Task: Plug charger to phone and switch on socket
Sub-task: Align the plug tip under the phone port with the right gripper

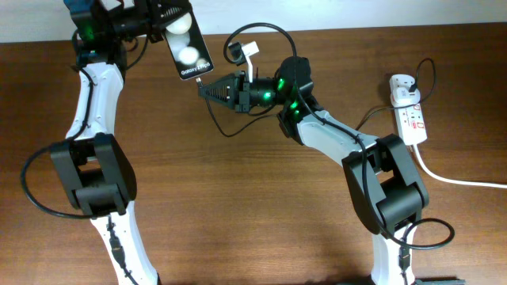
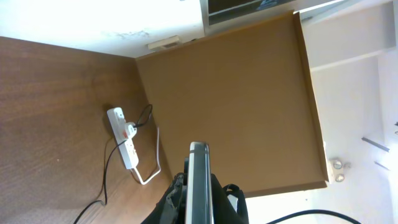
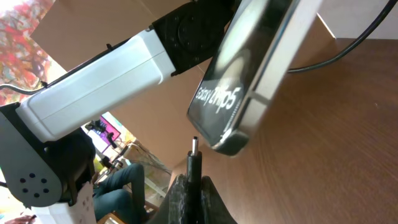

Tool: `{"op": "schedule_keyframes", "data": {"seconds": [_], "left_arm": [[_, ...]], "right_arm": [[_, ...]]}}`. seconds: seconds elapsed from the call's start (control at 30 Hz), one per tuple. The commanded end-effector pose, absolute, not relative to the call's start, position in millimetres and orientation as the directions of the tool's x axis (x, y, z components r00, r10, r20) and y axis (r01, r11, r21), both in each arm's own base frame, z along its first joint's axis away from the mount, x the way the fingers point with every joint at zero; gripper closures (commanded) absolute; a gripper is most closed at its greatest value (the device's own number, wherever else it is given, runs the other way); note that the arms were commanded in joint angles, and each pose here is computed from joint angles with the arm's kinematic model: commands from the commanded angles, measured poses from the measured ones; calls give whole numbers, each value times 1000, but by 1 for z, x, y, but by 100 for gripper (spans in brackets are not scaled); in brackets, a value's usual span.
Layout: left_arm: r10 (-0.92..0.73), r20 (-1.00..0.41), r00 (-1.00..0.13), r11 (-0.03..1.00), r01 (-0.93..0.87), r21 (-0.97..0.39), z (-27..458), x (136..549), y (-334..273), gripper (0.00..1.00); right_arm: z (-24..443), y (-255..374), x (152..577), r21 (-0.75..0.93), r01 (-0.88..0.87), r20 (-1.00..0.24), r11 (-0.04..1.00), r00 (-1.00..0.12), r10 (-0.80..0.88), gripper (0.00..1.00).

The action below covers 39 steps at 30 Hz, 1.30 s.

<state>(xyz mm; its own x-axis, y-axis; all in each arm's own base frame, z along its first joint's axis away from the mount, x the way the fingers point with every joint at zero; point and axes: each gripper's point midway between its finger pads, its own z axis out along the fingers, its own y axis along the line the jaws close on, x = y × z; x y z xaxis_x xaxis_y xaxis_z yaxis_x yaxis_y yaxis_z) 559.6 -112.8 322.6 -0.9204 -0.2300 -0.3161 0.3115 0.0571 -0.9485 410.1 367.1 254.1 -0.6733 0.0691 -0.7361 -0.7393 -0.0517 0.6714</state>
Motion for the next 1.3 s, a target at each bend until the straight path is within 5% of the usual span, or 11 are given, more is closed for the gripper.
{"op": "schedule_keyframes", "data": {"seconds": [0.0,1.27], "left_arm": [[-204,-337,-919,54,333,-941,331,553,-114,100],[-282,-337,-898,65,333,-941,335,566,-112,100]], "right_arm": [[256,369,411,662,-748,-744,-46,-663,84,96],[256,359,428,751,-660,-652,-12,-745,138,96]]}}
